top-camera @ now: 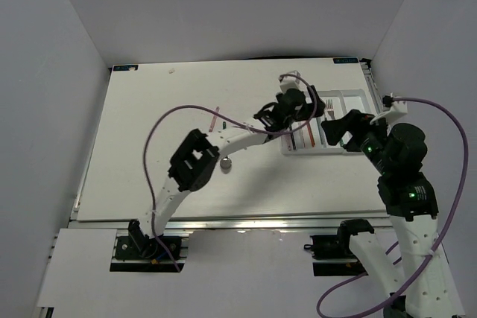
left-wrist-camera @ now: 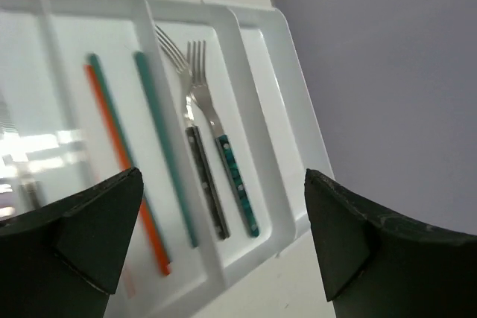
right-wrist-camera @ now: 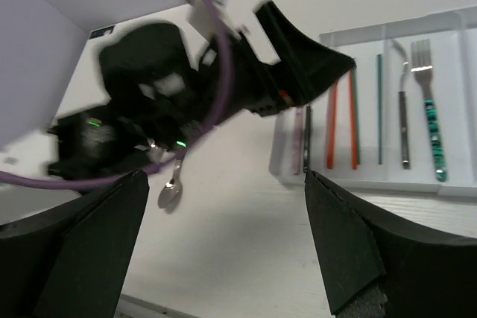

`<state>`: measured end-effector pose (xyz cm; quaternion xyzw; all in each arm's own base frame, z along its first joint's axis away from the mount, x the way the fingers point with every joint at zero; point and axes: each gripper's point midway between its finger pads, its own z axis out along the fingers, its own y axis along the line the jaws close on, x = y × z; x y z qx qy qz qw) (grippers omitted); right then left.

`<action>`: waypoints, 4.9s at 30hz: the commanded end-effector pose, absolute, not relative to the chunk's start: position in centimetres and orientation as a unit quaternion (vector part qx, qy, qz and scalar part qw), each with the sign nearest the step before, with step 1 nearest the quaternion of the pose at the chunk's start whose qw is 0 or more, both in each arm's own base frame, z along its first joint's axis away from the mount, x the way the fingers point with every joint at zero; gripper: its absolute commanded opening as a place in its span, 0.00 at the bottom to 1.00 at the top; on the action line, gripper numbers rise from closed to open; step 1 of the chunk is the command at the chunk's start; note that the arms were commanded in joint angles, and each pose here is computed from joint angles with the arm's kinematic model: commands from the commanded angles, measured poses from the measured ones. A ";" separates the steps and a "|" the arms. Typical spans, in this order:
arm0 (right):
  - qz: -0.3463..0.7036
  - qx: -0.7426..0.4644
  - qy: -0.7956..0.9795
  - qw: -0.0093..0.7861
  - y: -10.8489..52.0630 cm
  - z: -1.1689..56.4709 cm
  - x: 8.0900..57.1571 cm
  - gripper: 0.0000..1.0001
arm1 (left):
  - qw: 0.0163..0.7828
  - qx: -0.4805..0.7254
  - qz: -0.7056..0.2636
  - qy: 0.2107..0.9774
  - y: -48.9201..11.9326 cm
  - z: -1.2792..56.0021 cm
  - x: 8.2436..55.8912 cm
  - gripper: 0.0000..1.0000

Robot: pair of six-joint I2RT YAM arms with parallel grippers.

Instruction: Sort the eating utensils into containers

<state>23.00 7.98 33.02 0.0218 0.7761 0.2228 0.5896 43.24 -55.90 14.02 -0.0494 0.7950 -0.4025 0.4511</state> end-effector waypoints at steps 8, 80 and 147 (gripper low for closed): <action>0.414 -0.007 0.764 0.495 16.0 28.8 26.1 0.89 | 0.495 -0.069 -0.059 0.864 -23.5 21.9 40.1 0.98; -0.200 -0.190 0.911 0.306 -9.0 9.1 51.3 0.01 | 0.560 -0.173 0.095 0.805 -0.7 22.6 27.6 0.98; 0.537 -0.078 0.680 0.493 19.7 26.8 31.0 0.87 | 0.354 0.117 -0.371 0.851 -32.9 15.3 37.4 0.00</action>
